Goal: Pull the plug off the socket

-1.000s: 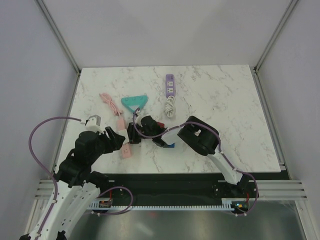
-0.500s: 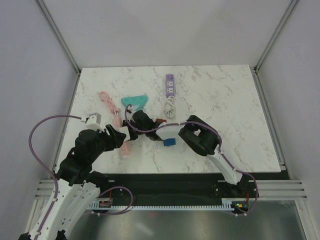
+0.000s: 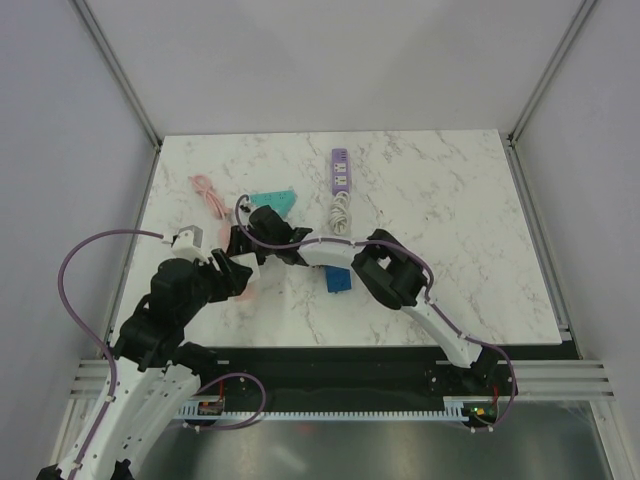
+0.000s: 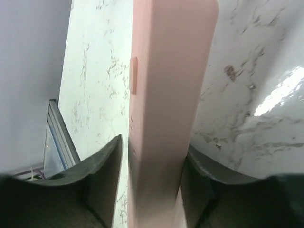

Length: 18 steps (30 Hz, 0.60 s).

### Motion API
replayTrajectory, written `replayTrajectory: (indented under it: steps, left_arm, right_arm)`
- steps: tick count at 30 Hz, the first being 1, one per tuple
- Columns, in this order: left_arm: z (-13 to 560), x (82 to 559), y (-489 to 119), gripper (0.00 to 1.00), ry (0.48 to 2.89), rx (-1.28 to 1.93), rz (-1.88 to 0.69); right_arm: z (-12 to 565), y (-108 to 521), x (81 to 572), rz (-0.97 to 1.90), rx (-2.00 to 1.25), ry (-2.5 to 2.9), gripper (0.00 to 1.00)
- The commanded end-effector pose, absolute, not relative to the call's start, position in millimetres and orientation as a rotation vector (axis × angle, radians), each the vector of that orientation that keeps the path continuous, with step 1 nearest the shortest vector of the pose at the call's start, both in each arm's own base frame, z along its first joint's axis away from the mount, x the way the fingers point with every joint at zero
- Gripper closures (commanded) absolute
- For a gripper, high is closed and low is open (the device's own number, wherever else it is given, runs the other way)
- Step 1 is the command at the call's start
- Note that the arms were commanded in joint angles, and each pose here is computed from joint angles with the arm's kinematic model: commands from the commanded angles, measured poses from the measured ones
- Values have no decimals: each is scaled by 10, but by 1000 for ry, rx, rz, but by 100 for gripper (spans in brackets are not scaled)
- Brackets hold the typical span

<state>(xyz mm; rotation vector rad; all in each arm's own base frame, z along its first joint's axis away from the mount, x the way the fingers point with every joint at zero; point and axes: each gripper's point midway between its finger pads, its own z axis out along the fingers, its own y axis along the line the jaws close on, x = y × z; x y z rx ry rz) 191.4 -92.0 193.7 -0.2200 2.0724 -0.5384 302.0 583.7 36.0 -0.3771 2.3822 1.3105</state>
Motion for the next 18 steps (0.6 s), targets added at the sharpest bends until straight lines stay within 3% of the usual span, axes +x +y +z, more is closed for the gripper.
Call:
replayTrajectory:
  steps: [1, 3, 7, 18]
  left_arm:
    - [2187, 1991, -971, 98, 1985, -185, -574]
    - [2192, 1996, -997, 98, 1987, -177, -586]
    - [2139, 2017, -1031, 98, 2013, -168, -590]
    - [2033, 2001, -1237, 98, 2082, -77, -674]
  right_arm:
    - [190, 5569, 3241, 1120, -356, 2445, 39]
    - [207, 5474, 3298, 1057, -377, 2439, 32]
    - [466, 5319, 3358, 960, -428, 2410, 4]
    - [1189, 4544, 3620, 759, -349, 2326, 2]
